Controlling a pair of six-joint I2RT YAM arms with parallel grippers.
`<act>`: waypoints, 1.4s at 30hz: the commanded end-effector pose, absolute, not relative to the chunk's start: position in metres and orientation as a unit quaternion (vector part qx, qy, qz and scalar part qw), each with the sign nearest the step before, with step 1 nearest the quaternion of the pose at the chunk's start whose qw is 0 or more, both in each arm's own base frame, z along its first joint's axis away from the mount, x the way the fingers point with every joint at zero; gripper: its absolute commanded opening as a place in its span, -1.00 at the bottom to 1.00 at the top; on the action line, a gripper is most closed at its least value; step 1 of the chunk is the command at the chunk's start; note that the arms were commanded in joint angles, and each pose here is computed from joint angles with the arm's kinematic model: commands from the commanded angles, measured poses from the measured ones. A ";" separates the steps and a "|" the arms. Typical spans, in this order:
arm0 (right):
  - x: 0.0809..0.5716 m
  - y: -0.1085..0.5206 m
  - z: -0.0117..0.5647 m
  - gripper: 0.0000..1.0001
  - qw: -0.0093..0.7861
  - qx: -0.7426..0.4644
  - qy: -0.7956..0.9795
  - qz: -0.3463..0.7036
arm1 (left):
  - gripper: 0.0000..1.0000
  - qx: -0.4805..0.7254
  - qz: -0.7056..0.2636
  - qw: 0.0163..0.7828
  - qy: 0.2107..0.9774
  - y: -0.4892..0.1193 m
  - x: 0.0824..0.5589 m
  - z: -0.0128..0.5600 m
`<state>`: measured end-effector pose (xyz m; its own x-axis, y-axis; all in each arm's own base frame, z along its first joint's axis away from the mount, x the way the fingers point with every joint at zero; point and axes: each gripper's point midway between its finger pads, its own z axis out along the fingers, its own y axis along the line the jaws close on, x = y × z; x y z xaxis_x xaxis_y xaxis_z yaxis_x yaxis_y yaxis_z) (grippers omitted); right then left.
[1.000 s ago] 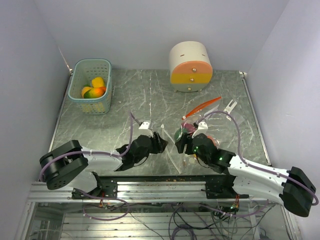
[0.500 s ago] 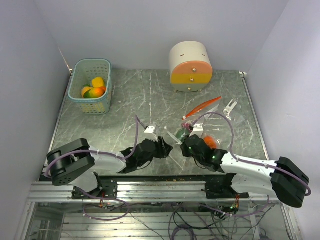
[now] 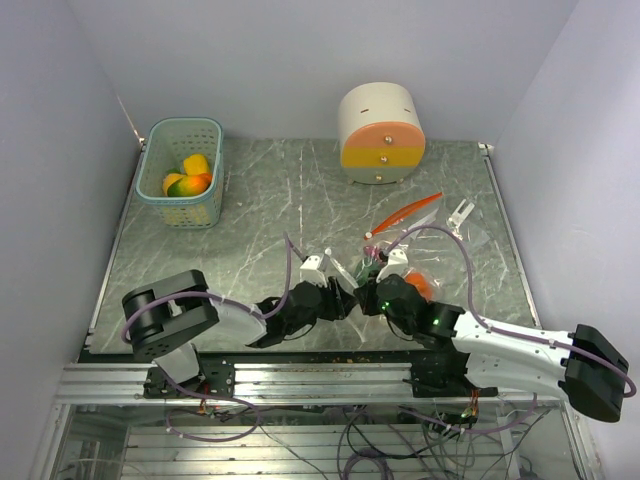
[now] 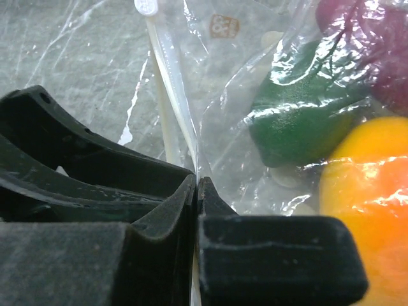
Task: Open the zip-top bag and remove the fake food
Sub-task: Pick up the fake fruit from the zipper food storage bag.
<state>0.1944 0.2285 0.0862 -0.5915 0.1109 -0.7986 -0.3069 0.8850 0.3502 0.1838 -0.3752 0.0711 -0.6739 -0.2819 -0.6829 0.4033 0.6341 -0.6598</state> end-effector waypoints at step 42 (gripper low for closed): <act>0.295 0.200 0.146 -0.82 0.522 0.014 0.830 0.197 | 0.59 -0.030 -0.474 0.467 0.746 -0.372 0.204 0.089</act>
<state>0.2809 0.1829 0.1420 -0.4468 0.2290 -0.8648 -0.1210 0.9423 0.3120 0.1962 -0.3633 0.0602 -0.6131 -0.4391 -0.6568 0.3516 0.5928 -0.7245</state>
